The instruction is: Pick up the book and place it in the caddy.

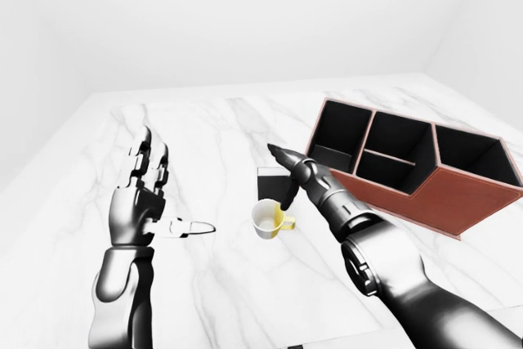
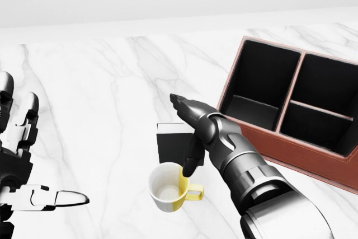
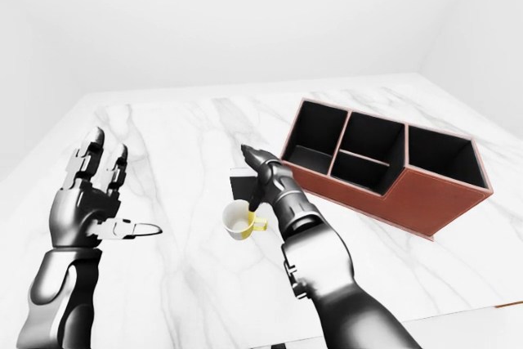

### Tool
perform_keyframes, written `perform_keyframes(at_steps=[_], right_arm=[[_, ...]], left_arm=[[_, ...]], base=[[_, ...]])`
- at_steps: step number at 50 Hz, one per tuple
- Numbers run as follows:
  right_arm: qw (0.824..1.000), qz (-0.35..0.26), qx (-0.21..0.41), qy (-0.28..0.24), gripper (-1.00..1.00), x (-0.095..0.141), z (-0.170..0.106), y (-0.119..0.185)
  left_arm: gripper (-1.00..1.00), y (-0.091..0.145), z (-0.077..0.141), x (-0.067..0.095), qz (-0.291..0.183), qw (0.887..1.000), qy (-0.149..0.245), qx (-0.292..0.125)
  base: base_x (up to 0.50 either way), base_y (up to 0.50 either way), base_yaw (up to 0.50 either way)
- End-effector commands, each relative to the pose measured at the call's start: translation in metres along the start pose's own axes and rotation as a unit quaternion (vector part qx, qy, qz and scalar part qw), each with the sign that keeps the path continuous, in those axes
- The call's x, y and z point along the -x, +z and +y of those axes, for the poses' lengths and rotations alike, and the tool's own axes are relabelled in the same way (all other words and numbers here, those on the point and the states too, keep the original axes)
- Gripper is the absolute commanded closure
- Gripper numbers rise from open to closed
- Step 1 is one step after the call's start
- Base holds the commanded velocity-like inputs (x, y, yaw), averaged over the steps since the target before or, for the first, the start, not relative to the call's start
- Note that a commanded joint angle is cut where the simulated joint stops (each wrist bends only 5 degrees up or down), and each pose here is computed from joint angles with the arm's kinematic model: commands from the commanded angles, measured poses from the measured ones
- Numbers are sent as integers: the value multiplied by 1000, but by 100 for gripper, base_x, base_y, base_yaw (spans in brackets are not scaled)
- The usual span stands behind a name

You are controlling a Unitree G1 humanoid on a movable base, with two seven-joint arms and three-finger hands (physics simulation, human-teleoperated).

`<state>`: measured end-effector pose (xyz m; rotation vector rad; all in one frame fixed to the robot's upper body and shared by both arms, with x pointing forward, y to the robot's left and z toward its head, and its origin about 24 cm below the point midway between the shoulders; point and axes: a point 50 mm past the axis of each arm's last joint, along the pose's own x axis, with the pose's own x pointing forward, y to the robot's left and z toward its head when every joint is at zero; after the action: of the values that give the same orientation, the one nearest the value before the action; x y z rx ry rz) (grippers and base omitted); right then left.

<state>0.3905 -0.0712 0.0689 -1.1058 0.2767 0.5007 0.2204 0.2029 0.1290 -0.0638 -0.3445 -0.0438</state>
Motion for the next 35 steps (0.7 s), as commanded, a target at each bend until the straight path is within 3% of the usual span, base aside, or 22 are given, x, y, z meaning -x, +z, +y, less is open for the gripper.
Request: perform_keyframes(at_steps=[1,20,35], right_arm=[[999,24,24,33,-100,-1,11,-2],[998,55,20,1,-100,2,-12,-14],[998,50,23,7,-100,1,-6,-10]], left_arm=[[-100,1,5,5,-1,1000,9,6],[-100,-4,12,7,11,1000,21,9],[-100,-4,13,9,12,1000,23,11]], base=[[0,0,0],[0,0,0],[0,0,0]])
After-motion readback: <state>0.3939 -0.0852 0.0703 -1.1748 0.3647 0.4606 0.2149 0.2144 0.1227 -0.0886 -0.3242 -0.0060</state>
